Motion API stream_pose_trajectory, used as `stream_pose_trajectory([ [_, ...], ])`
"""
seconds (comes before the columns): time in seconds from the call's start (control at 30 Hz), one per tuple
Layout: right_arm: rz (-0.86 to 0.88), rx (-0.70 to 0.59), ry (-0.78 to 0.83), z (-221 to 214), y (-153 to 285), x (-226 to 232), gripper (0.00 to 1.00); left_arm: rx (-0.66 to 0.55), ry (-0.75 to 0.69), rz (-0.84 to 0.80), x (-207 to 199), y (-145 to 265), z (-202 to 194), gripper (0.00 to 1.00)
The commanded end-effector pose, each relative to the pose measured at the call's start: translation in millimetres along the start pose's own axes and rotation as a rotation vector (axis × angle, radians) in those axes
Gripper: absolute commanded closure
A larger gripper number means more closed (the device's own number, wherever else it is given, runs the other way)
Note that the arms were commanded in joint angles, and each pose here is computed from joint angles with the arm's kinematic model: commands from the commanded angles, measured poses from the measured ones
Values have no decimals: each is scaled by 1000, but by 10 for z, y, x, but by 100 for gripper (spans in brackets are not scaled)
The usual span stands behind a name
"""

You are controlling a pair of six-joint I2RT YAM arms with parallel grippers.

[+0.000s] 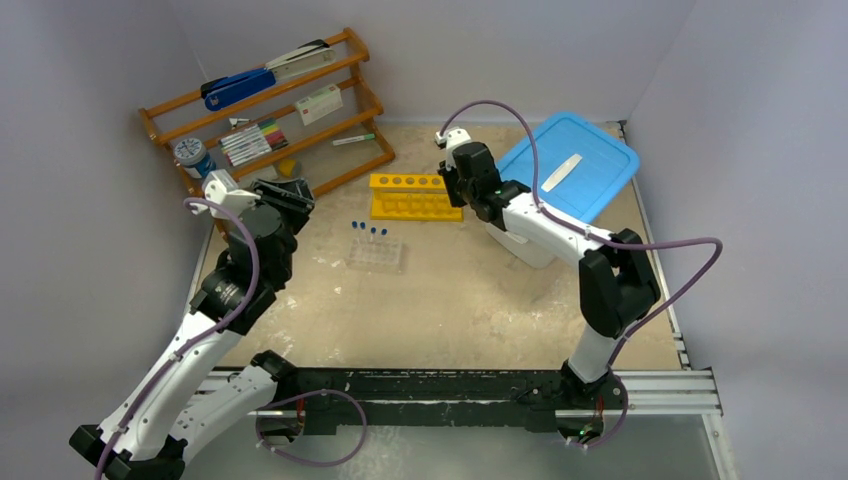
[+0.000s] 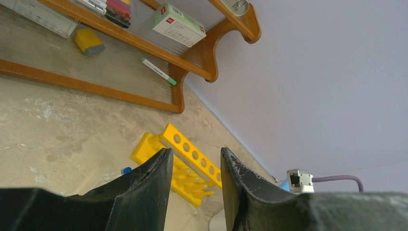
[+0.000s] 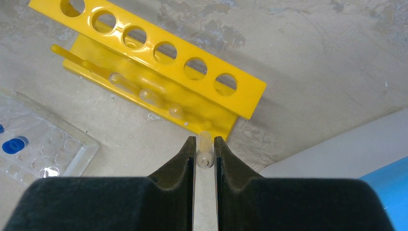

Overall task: Organize the chemistry lab equipment
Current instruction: Insert the test tube into the slot of the test tube rack.

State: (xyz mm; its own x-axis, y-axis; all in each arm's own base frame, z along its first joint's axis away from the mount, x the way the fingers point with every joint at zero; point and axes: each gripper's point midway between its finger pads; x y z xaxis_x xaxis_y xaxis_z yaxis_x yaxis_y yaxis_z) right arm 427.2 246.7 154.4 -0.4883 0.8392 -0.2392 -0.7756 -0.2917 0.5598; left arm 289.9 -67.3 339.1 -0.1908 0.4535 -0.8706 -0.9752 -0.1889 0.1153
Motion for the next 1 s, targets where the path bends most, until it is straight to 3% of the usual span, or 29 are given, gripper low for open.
stream_pose_trajectory([
  [0.0,-17,-98,-9,364,46,-104,87,-27,-17,-11,-41,-11,67,60],
  [0.3,-36,-139,-7,542,167,-188,87,-11,-14,-17,-47,-23,21,60],
  [0.97,-3,-84,0,269,-98,-79,87,-11,-37,-1,16,-32,1,60],
])
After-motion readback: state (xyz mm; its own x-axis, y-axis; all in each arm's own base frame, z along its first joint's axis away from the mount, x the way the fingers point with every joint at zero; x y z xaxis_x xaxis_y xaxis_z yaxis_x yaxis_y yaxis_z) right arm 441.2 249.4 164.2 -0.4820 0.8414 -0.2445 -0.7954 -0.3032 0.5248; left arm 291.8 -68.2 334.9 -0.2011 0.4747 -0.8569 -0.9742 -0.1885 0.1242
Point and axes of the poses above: each gripper's point midway between its finger pads, its own y axis back along the fingers, its own x axis along the line the jaws close on, z = x × y, and after that the axes turned 11 degrees about y, right-handed
